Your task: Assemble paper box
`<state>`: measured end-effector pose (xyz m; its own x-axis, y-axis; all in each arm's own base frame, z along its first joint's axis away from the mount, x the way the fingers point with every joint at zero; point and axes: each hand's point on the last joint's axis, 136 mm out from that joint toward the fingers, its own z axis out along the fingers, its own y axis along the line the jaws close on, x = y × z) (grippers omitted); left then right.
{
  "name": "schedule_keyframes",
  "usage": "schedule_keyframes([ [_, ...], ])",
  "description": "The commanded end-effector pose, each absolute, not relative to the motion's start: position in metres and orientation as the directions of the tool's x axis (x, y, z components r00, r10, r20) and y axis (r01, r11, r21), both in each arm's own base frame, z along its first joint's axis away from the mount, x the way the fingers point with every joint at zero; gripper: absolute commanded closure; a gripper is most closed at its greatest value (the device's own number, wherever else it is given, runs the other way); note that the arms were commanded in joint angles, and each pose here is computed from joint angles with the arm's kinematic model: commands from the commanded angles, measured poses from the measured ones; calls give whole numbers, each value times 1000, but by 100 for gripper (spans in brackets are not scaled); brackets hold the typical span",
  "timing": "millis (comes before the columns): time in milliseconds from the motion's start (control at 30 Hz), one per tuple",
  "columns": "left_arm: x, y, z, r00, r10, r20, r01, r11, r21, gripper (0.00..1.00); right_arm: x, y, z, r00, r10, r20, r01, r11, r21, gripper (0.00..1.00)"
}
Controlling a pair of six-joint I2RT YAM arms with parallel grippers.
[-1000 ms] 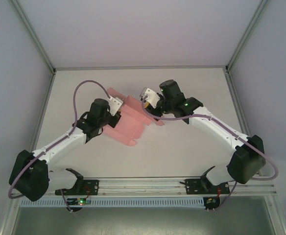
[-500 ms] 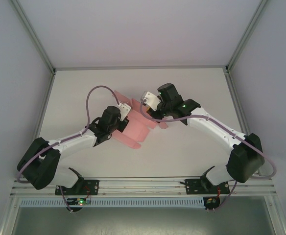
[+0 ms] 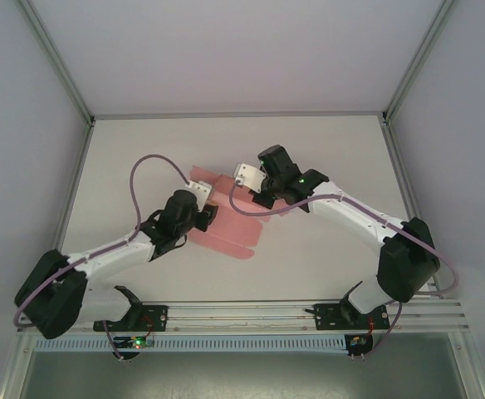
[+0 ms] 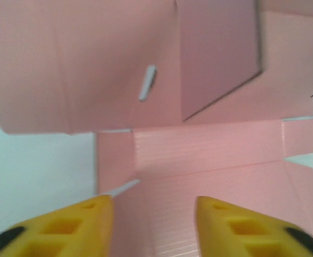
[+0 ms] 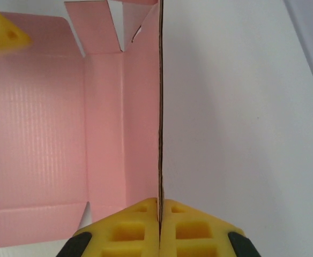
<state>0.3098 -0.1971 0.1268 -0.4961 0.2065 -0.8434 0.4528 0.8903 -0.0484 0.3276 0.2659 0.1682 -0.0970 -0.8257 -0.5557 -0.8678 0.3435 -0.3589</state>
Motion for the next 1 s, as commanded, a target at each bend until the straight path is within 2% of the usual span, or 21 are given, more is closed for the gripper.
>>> schedule_keyframes([
  [0, 293, -176, 124, -560, 96, -823, 335, 935, -119, 31, 327, 268, 170, 19, -876, -481, -878, 216, -428, 100],
  [33, 289, -169, 127, -563, 74, -823, 310, 942, -128, 26, 328, 268, 168, 31, -885, -465, -877, 199, -437, 100],
  [100, 283, -157, 136, -561, 25, -828, 262, 954, -149, 7, 334, 269, 166, 25, -893, -449, -873, 200, -446, 100],
  [133, 280, -150, 142, -554, -5, -833, 234, 959, -161, 0, 337, 269, 165, 23, -899, -438, -871, 197, -449, 100],
  [300, 270, -117, 159, -537, -89, -839, 90, 983, -162, 0, 346, 268, 151, 43, -926, -375, -863, 155, -482, 100],
  [433, 272, -103, 142, -580, -98, -809, 7, 992, -126, 0, 352, 270, 142, 74, -925, -372, -854, 134, -502, 100],
  [600, 283, -97, 126, -645, -149, -750, -78, 989, -129, 0, 351, 276, 136, 187, -915, -358, -818, 56, -572, 100],
  [967, 291, -83, 129, -622, -244, -744, -129, 969, -211, 0, 353, 275, 127, 249, -920, -302, -719, 33, -694, 100],
])
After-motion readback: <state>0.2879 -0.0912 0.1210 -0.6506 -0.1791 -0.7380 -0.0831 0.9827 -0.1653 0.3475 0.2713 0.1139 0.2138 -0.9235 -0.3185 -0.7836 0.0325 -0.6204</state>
